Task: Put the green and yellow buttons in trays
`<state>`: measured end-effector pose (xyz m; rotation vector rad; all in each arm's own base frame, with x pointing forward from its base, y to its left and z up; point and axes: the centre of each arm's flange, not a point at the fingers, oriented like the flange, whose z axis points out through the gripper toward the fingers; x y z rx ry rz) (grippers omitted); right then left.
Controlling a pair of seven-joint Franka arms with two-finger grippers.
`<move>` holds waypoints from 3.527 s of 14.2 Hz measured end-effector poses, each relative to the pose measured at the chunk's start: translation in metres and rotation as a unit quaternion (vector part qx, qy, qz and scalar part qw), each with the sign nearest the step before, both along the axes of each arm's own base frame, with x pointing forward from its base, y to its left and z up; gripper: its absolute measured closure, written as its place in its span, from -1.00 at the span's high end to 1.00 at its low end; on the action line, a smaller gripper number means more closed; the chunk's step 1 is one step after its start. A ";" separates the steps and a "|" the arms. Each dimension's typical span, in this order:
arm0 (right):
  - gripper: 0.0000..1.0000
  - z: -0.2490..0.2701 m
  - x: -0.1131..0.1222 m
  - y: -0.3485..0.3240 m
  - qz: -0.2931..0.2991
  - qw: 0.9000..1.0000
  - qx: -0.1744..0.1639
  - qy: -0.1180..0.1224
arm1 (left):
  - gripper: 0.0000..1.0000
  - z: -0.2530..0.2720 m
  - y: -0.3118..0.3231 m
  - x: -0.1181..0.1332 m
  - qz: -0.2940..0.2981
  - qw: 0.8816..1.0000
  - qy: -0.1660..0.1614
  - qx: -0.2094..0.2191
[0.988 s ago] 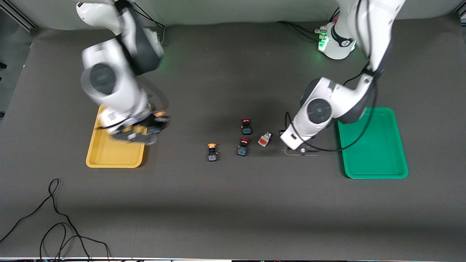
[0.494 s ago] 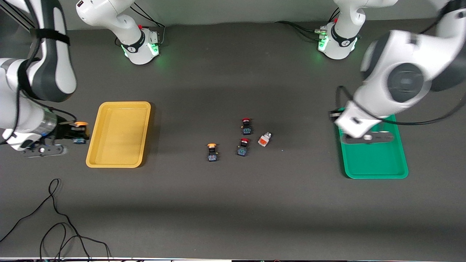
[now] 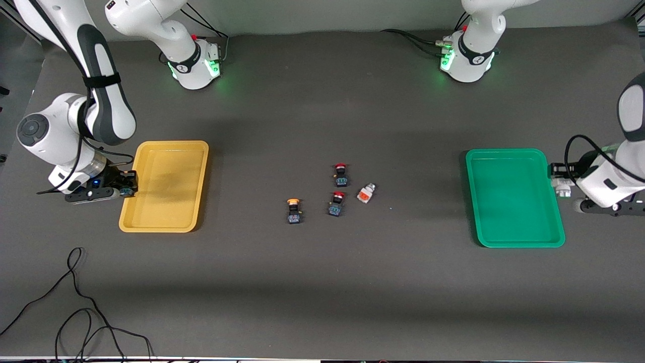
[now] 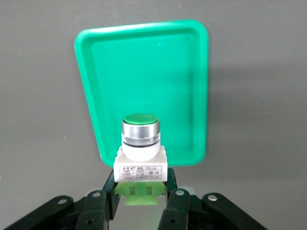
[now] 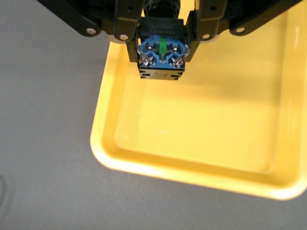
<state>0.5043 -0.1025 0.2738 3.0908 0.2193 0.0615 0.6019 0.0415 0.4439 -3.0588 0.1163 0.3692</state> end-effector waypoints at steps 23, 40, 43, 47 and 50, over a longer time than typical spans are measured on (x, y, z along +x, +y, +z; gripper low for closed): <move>1.00 0.091 0.122 0.275 -0.029 0.999 0.026 0.028 | 0.82 -0.261 0.102 -0.095 -0.013 0.993 -0.110 -0.047; 0.90 -0.098 0.080 0.498 -0.115 0.993 0.020 -0.035 | 1.00 0.037 -0.156 -0.025 0.069 0.996 -0.004 -0.058; 0.23 -0.099 0.081 0.496 -0.116 0.992 0.019 -0.036 | 1.00 0.009 -0.265 -0.031 0.097 0.993 -0.028 -0.056; -0.19 -0.090 0.084 0.495 -0.117 0.992 0.023 -0.040 | 1.00 -0.057 -0.384 -0.052 0.125 0.989 -0.054 -0.055; -0.19 -0.053 0.095 0.482 -0.116 0.993 0.022 -0.028 | 1.00 -0.127 -0.426 -0.063 0.105 0.992 -0.065 -0.034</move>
